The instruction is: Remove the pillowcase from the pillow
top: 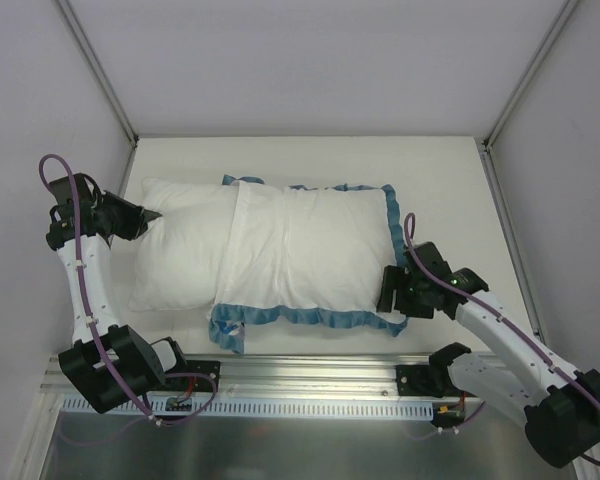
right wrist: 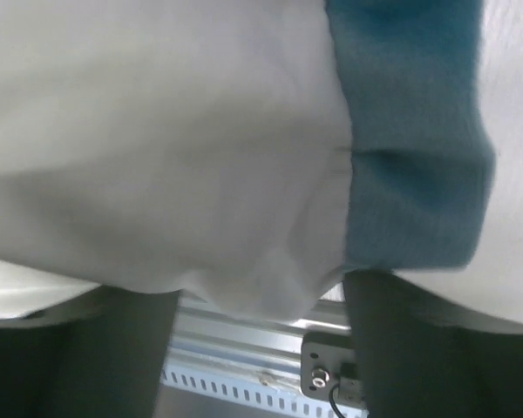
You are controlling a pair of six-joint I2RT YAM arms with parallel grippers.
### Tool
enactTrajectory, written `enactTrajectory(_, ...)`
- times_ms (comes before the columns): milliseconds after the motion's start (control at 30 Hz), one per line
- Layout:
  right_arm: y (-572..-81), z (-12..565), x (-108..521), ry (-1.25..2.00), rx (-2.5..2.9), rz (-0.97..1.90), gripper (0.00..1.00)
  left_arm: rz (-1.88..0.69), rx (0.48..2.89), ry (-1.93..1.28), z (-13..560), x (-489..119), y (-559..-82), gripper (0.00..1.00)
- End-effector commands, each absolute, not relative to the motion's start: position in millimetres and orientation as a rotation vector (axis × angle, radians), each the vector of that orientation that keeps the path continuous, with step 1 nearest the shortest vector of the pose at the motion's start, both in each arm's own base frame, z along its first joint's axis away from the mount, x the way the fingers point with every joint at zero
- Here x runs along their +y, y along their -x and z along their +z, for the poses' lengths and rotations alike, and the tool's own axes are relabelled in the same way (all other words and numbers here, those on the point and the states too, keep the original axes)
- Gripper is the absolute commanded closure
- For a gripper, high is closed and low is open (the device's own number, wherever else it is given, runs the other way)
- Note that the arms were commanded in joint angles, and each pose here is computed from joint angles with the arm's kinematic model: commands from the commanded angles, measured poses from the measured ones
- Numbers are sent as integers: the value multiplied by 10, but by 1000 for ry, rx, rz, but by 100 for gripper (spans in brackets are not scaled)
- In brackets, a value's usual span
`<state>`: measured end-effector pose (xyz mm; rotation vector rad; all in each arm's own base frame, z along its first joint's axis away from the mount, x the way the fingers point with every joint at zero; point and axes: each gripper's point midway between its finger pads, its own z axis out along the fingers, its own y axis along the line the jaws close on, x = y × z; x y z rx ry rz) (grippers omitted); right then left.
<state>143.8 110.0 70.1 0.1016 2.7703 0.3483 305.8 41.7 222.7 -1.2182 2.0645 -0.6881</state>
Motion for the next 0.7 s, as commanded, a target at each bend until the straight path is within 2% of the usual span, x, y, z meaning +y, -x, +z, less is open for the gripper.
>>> enactTrajectory(0, -1580, 694, 1203, -125, 2723, 378, 32, -689, 2008, 1156, 2454, 474, -3140, 100)
enactTrajectory(33, -1576, 685, 1201, -136, 2723, 379, 50, -689, 2010, 1158, 2444, 478, -3147, 100)
enactTrajectory(67, -1568, 705, 1189, -143, 2712, 380, 58, -687, 2008, 1163, 2442, 486, -3155, 100)
enactTrajectory(100, -1560, 709, 1165, -150, 2708, 369, 74, -686, 2005, 1170, 2444, 494, -3163, 100)
enactTrajectory(200, -1552, 769, 977, -202, 2672, 265, 88, -673, 2002, 1186, 2441, 533, -3197, 100)
enactTrajectory(367, -1552, 963, 605, -339, 2601, 139, 88, -653, 1928, 1243, 2576, 793, -3235, 100)
enactTrajectory(400, -1559, 1038, 547, -367, 2565, 142, 93, -659, 1908, 1238, 2660, 838, -3250, 100)
enactTrajectory(500, -1651, 1309, 356, -487, 2462, 135, 99, -662, 1857, 1247, 2814, 977, -3247, 100)
enactTrajectory(667, -1874, 1866, 125, -618, 2305, 120, 99, -661, 1798, 1294, 2894, 1180, -3178, 100)
